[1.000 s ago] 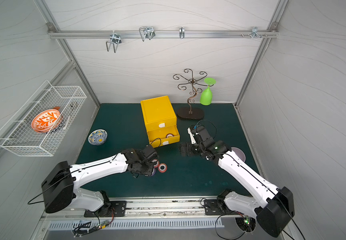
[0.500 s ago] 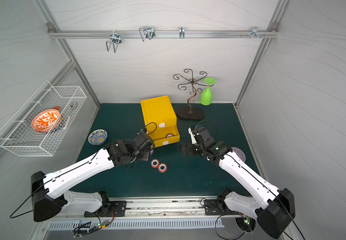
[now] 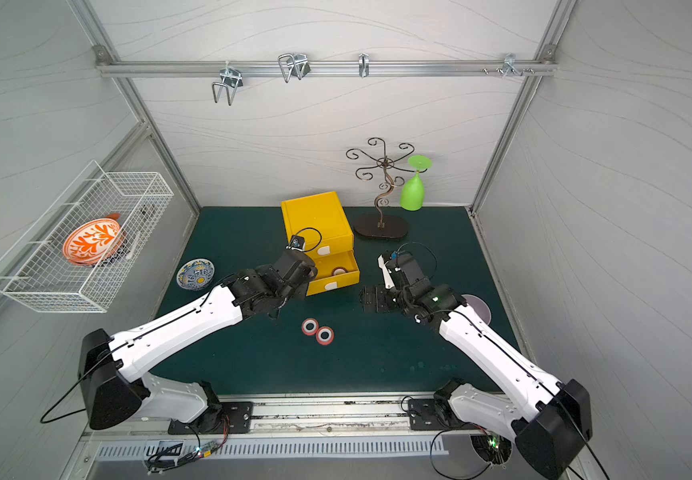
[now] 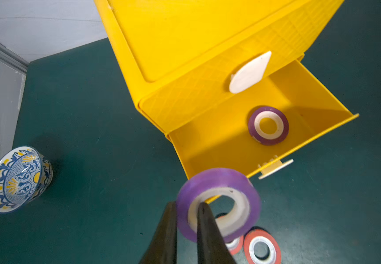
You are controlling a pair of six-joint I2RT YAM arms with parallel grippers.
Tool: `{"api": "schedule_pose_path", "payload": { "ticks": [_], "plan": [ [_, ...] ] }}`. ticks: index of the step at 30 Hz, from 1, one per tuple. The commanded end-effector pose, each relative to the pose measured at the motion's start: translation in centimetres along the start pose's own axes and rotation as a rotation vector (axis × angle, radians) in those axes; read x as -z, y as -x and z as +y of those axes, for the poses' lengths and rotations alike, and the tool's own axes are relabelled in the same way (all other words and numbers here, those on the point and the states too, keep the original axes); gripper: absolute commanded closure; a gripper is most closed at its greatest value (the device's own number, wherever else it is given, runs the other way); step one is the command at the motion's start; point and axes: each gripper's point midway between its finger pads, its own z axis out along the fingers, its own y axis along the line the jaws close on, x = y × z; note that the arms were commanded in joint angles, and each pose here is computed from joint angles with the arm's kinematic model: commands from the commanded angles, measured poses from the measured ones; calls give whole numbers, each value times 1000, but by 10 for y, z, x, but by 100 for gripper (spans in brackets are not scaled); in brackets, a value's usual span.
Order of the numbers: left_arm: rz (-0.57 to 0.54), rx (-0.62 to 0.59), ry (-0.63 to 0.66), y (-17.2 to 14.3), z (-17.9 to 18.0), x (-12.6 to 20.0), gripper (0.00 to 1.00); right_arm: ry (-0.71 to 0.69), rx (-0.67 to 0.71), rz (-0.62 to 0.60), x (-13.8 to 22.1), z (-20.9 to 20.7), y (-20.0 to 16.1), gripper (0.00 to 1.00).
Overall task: Place the transparent tape into the drawer according to color
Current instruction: Place the tape in the drawer.
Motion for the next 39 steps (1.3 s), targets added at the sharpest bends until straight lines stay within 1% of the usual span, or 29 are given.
{"api": "schedule_pose_path", "payload": {
  "ticks": [1,11,15,18,21,24,29,31,34,36,39],
  "plan": [
    [-106,17,3,36,-2,-6,100,16,-13,-15,2,1,2,1],
    [-84,-17,24,26,-11,-35,100,17,-16,-11,0,1,1,1],
    [-79,-20,27,24,-11,-36,72,21,-18,-8,-2,1,0,1],
    [-86,-15,21,25,-10,-33,60,25,-23,-7,-3,2,0,1],
    [-95,-11,11,28,-9,-28,54,35,-24,1,-6,4,-1,1],
    [-106,3,-6,31,-7,-20,51,50,-18,9,-9,7,-2,1],
    [-137,34,-56,40,-6,-1,44,56,27,10,-14,15,-4,1],
    [-154,46,-77,46,-4,9,39,60,51,10,-17,21,-5,1],
    [-169,76,-112,55,0,22,26,70,79,5,-22,29,-6,1],
    [-174,120,-151,62,5,29,18,73,94,6,-27,33,-8,1],
    [-178,195,-217,73,14,34,10,82,117,-1,-31,40,-9,1]
  ]
}}
